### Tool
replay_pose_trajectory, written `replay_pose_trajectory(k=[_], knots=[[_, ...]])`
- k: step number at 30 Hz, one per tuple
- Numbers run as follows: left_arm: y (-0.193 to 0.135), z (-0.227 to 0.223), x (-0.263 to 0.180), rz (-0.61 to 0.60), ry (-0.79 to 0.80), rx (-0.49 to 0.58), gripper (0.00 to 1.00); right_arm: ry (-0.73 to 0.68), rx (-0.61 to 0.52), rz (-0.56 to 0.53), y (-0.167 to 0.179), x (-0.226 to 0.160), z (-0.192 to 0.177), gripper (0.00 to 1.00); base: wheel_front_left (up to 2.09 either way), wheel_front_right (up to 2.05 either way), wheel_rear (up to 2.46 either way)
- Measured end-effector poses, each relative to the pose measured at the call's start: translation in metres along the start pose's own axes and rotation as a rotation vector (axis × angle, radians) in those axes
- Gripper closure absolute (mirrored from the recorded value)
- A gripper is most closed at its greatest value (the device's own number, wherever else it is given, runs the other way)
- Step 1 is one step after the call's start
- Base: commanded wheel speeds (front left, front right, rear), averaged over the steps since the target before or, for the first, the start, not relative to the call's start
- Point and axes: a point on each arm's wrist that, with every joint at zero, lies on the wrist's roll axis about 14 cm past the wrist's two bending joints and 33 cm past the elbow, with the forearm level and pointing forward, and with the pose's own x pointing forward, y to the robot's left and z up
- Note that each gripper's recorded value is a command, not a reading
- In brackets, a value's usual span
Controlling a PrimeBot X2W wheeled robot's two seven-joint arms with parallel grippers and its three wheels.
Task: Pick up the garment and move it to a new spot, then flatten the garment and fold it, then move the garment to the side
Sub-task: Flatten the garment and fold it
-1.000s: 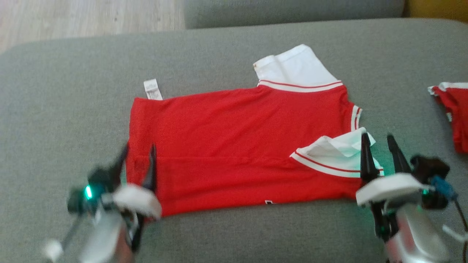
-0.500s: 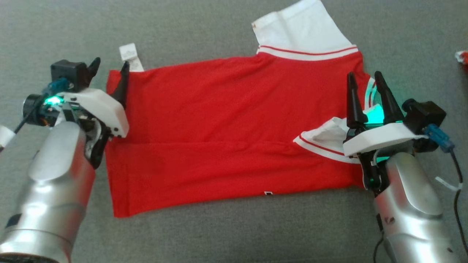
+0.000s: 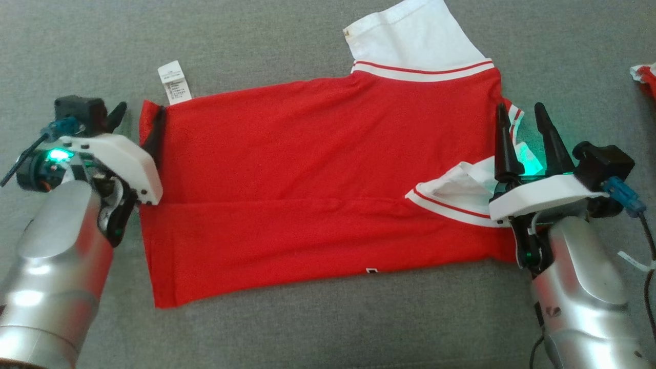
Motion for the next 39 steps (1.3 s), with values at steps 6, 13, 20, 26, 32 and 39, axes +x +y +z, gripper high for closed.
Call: replay_pose_trajectory(k=[6, 13, 20, 26, 32, 39], knots=[[0.008, -0.002, -0.007, 0.02, 0.009, -0.004, 0.0, -0.01, -0.001, 0.011, 0.005, -0.001, 0.005, 0.0, 0.0, 0.0, 0.0], [-0.006, -0.009, -0.001, -0.015, 0.034, -0.035, 0.62, -0.011, 0.003, -0.01, -0.004, -0.001, 0.005, 0.0, 0.0, 0.0, 0.0], [-0.016, -0.007, 0.002, -0.044, 0.021, -0.066, 1.0, -0.092, -0.074, -0.046, -0.036, 0.014, 0.051, 0.0, 0.0, 0.0, 0.0], [-0.012, -0.005, -0.004, -0.036, -0.02, -0.059, 1.0, -0.057, -0.17, -0.008, -0.038, 0.039, 0.08, 0.0, 0.0, 0.0, 0.0], [-0.019, 0.016, -0.008, -0.059, -0.111, -0.033, 1.0, 0.172, -0.283, 0.089, -0.008, 0.087, 0.064, 0.0, 0.0, 0.0, 0.0], [-0.025, 0.031, -0.004, -0.076, -0.172, -0.024, 1.0, 0.347, -0.379, 0.153, 0.016, 0.13, 0.037, 0.0, 0.0, 0.0, 0.0]])
